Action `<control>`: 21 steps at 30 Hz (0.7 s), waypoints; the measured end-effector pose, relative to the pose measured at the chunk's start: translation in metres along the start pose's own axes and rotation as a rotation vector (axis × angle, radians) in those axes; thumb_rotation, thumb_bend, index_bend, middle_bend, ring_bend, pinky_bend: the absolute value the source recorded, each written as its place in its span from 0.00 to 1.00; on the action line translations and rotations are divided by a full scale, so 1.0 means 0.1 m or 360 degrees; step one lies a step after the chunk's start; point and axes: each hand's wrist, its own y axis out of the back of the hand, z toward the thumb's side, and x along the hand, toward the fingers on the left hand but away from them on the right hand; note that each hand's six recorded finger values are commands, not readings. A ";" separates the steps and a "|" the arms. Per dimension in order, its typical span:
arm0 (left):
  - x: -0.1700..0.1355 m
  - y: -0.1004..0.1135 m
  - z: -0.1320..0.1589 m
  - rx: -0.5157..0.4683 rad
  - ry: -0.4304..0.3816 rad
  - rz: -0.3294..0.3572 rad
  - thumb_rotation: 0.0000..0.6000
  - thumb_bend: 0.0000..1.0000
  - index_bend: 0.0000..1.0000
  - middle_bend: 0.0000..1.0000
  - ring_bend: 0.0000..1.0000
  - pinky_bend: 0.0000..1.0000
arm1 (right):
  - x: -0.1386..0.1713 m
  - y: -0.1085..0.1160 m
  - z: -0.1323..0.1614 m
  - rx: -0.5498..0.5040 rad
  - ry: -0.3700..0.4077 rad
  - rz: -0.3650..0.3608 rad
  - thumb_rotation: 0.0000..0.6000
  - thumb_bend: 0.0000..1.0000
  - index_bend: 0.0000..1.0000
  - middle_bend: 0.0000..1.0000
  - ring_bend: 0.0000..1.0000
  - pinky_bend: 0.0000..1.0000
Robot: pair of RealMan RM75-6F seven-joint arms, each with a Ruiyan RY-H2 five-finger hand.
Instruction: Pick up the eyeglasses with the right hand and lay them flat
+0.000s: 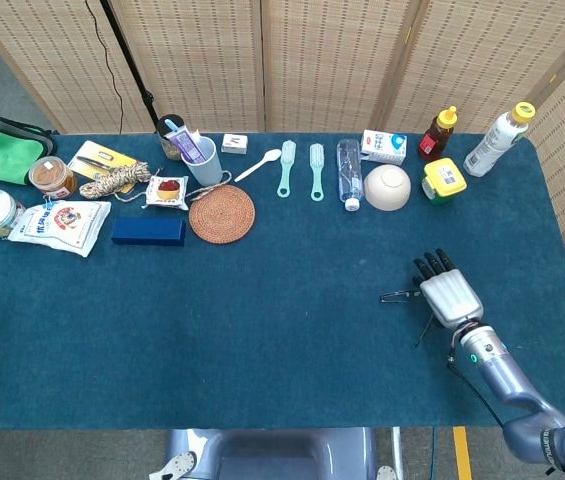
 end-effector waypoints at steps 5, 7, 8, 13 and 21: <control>-0.01 0.00 0.02 0.0000 -0.0002 -0.0007 1.00 0.34 0.12 0.08 0.06 0.00 | -0.02 -0.09 -0.06 -0.0003 -0.0010 0.0000 1.00 0.03 0.34 0.11 0.06 0.00; -0.01 0.00 0.01 0.0001 0.0000 -0.0007 1.00 0.34 0.12 0.08 0.06 0.00 | -0.05 -0.11 -0.06 -0.0008 -0.0008 0.0001 1.00 0.03 0.34 0.11 0.06 0.00; -0.01 0.00 0.01 0.0002 0.0002 -0.0008 1.00 0.34 0.12 0.08 0.06 0.00 | -0.06 -0.11 -0.06 -0.0007 -0.0008 0.0001 1.00 0.03 0.34 0.11 0.06 0.00; -0.01 0.00 -0.01 0.0006 0.0012 -0.0010 1.00 0.34 0.12 0.08 0.06 0.00 | -0.09 -0.13 -0.06 -0.0008 -0.0016 0.0012 1.00 0.03 0.35 0.12 0.06 0.00; -0.01 -0.02 -0.02 0.0005 0.0017 -0.0019 1.00 0.34 0.12 0.08 0.06 0.00 | -0.11 -0.16 -0.03 -0.0007 -0.0009 0.0022 1.00 0.03 0.40 0.12 0.06 0.00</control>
